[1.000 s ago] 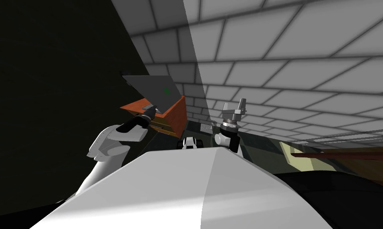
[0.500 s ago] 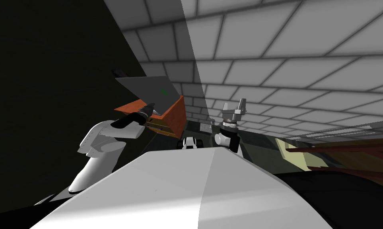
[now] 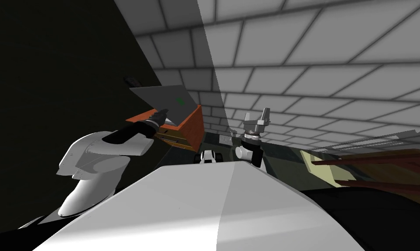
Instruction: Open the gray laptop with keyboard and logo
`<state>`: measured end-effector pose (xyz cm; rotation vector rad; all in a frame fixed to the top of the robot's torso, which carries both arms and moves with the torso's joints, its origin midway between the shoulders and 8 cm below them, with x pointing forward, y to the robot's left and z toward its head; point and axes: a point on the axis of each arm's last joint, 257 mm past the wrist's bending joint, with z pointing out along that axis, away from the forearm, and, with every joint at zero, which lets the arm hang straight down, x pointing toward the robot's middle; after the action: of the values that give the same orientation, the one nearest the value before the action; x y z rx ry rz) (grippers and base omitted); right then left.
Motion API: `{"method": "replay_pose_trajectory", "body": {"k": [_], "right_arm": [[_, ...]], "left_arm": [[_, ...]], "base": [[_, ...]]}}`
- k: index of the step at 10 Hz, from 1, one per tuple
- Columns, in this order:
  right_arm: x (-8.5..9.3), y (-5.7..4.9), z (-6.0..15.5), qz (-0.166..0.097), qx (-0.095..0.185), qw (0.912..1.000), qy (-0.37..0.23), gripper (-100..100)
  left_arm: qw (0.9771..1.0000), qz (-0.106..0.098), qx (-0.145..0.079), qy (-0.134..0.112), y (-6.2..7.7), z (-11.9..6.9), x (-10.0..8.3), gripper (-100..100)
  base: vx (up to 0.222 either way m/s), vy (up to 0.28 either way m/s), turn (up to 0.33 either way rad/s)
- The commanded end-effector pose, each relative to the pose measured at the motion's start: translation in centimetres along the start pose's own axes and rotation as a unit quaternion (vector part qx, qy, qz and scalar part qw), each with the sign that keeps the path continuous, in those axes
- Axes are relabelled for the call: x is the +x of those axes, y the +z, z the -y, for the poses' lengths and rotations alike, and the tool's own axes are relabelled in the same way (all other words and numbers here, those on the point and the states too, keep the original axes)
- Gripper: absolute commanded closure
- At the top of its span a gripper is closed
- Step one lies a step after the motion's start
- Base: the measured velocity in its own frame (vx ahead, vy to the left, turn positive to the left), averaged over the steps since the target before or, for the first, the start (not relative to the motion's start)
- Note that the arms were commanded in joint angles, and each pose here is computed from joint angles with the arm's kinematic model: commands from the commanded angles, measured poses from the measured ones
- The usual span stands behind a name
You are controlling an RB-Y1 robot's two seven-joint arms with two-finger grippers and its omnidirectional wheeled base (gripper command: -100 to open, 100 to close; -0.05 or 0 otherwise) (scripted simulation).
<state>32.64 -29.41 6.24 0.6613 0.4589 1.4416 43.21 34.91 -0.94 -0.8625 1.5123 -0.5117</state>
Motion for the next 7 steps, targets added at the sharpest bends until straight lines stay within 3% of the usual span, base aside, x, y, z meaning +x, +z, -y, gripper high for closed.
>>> {"method": "replay_pose_trajectory", "body": {"k": [1,2,7], "right_arm": [[0.0,0.0,0.0,0.000,0.000,1.0000,0.000,0],[0.0,0.0,0.0,0.000,0.000,1.0000,0.000,0],[0.0,0.0,0.0,0.000,0.000,1.0000,0.000,0]], "left_arm": [[0.9999,0.000,0.010,0.002,-0.3,1.0,0.1,-100],[0.9999,0.009,0.006,0.004,0.8,0.5,-0.9,-100],[0.9995,0.029,-0.016,0.004,3.4,-1.5,-3.4,-100]], "base": [[0.000,0.000,0.000],[-0.063,-0.015,-0.150],[-0.085,-0.013,-0.135]]}}
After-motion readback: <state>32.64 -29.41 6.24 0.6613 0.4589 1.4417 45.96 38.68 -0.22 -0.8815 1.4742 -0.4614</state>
